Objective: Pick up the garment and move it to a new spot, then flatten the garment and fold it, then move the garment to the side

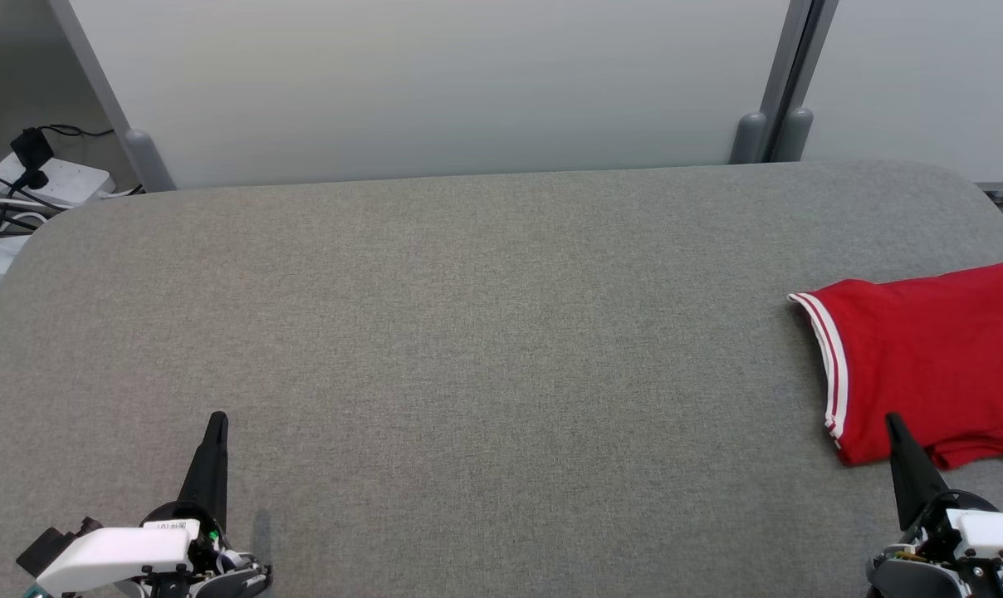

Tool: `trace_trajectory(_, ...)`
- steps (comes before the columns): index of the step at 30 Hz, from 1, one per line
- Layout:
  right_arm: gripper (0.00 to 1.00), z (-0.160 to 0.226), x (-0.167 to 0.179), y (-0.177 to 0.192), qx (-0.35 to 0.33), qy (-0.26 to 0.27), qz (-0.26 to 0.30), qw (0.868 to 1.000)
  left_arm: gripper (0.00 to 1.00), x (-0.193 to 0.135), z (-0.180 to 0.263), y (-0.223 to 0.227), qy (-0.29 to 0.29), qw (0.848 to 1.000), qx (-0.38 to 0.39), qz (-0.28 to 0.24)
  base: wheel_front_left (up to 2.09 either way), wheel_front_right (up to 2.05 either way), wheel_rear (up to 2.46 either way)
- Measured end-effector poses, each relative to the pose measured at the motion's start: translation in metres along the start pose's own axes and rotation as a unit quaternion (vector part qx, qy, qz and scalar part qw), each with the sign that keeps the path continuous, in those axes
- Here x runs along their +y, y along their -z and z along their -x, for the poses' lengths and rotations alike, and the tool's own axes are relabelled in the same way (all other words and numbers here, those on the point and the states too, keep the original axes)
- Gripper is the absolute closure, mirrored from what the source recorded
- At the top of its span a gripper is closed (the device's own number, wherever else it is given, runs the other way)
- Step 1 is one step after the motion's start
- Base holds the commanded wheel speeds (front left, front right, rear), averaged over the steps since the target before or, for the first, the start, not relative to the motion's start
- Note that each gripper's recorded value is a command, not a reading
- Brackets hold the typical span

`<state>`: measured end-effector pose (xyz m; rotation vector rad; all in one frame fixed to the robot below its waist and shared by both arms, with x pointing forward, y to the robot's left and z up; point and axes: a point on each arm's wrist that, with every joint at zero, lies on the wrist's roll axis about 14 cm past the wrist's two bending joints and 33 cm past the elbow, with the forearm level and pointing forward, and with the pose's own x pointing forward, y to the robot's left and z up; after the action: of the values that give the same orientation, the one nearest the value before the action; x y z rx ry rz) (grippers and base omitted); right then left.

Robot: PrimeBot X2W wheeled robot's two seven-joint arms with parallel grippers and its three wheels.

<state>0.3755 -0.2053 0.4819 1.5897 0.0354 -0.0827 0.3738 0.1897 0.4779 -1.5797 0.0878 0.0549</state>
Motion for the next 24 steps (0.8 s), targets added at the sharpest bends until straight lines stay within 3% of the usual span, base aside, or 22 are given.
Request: trace_trajectory(24, 1.00, 0.0000, 0.0000, -0.0001, 0.000, 0.000, 0.000, 1.000, 1.00, 0.0000, 0.0000, -0.0001, 0.000, 1.000, 0.000, 0.000, 0.00, 0.00, 0.00)
